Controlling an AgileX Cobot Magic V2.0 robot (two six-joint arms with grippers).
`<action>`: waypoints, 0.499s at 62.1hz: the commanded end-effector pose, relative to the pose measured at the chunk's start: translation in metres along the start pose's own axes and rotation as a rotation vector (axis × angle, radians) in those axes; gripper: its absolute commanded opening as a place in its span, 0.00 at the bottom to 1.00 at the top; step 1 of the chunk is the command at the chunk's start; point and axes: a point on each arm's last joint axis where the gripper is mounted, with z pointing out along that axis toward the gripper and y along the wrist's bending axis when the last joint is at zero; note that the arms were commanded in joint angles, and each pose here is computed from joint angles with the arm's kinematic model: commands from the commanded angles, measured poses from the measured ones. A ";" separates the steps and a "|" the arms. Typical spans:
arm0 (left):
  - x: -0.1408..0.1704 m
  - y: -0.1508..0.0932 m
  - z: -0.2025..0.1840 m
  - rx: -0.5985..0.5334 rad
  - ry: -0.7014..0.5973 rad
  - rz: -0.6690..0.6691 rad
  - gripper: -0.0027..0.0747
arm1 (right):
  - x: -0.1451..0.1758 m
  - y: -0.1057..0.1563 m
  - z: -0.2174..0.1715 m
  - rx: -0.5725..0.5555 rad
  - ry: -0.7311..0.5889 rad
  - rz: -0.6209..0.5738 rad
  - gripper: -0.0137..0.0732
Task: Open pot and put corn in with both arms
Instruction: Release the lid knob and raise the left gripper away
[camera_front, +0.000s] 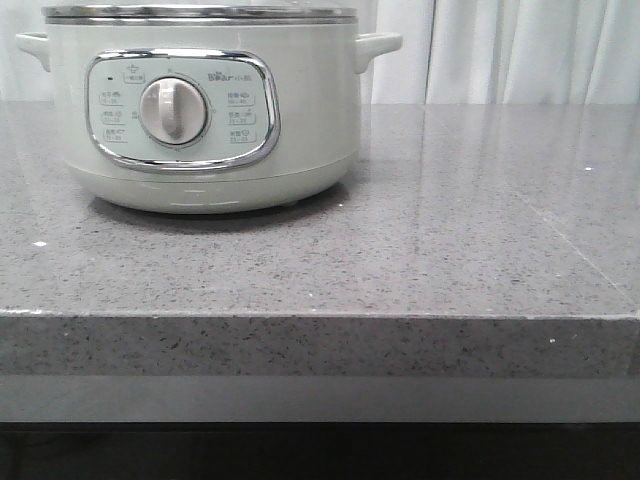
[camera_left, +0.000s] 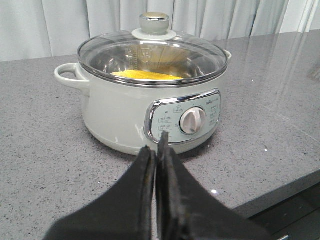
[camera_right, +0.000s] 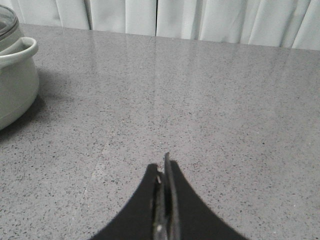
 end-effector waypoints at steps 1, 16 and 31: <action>-0.015 0.000 -0.002 0.000 -0.098 -0.014 0.01 | -0.015 -0.001 -0.003 0.016 -0.102 -0.007 0.08; -0.015 0.000 -0.002 0.000 -0.104 -0.014 0.01 | -0.015 -0.001 -0.003 0.016 -0.102 -0.007 0.08; 0.004 0.007 -0.004 -0.132 -0.170 0.015 0.01 | -0.015 -0.001 -0.003 0.016 -0.101 -0.007 0.08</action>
